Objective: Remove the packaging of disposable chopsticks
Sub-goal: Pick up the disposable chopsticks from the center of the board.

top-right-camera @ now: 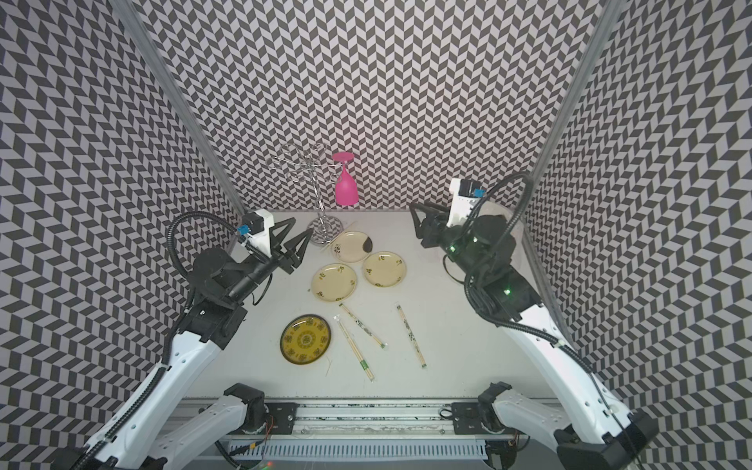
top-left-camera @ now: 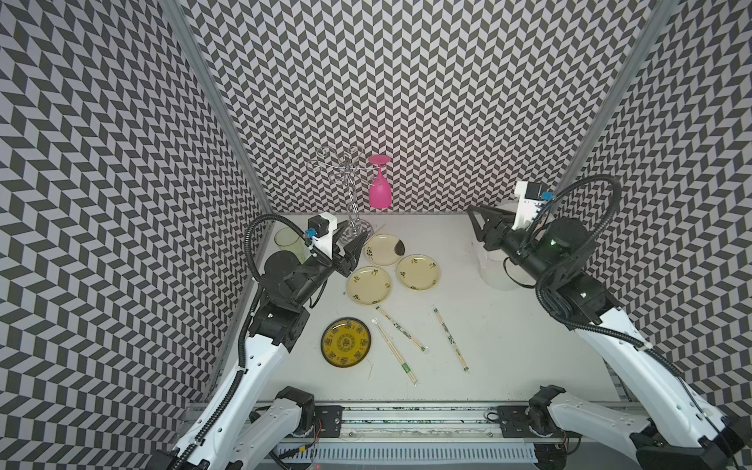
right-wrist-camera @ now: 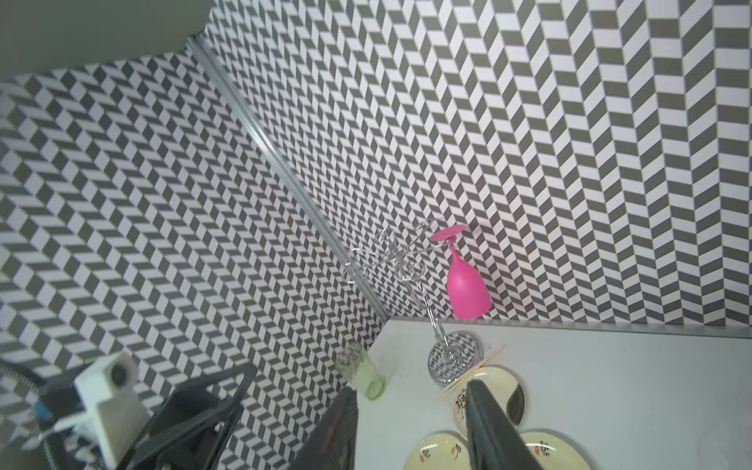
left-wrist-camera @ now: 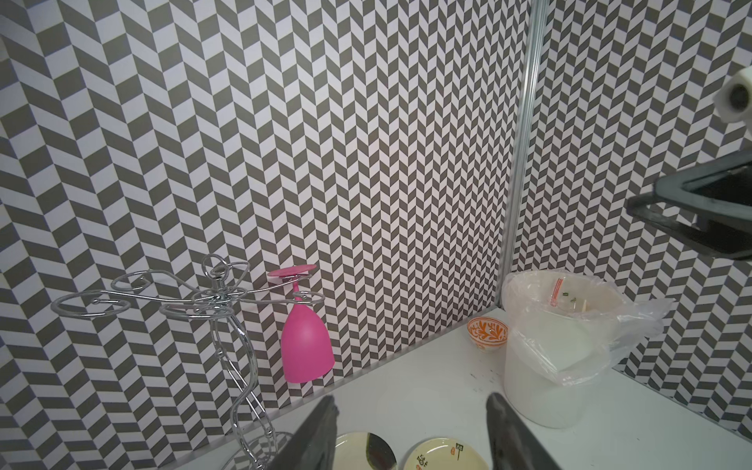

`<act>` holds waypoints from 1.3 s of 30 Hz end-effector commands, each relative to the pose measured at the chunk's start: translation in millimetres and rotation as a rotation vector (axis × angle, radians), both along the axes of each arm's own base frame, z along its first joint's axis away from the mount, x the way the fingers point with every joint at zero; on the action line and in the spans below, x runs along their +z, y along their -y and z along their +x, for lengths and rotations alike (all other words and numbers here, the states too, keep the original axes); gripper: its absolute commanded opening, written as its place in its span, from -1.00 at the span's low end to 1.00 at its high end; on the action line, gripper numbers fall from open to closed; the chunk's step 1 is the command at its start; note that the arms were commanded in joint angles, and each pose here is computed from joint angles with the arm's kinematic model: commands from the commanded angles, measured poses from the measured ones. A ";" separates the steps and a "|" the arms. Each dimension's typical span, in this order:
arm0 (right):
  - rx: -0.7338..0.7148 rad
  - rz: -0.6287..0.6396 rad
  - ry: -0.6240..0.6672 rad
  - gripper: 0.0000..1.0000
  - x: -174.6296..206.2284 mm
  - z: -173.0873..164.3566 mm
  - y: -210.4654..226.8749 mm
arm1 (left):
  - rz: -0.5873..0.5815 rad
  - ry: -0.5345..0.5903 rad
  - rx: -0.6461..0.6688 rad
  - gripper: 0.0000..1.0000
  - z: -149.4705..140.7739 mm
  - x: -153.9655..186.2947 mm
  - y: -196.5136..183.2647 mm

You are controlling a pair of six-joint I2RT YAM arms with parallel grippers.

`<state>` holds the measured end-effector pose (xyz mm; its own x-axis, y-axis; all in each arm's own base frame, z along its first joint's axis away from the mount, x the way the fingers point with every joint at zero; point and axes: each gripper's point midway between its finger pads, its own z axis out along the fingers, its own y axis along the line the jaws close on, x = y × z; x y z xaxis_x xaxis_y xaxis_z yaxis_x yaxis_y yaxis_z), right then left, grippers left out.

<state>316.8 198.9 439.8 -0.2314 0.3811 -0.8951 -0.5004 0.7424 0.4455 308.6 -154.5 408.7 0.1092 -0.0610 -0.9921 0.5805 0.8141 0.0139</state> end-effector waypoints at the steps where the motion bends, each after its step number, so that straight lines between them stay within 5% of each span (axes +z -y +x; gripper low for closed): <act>1: -0.017 -0.132 -0.068 -0.12 -58.4 6.1 -17.1 | 0.041 -0.018 0.012 0.17 6.0 -6.9 1.7; 6: 0.002 -0.186 -0.182 -0.12 -102.3 -4.4 -18.2 | 0.337 0.044 -0.076 0.03 2.4 -48.1 22.3; 15: -0.101 -0.066 0.065 -0.20 -64.1 -51.0 36.1 | 0.921 0.168 -0.581 0.14 -76.8 -172.4 102.4; 24: -0.183 -0.043 0.135 -0.22 -60.2 -82.5 74.9 | 1.120 0.048 -0.895 0.00 -118.7 -261.9 155.7; 29: -0.200 -0.036 0.161 -0.22 -62.6 -94.5 86.6 | 1.281 -0.073 -0.957 -0.08 -127.9 -310.9 168.6; 39: -0.201 -0.039 0.181 -0.23 -60.9 -102.4 92.0 | 1.395 -0.225 -0.956 -0.19 -122.6 -358.8 176.6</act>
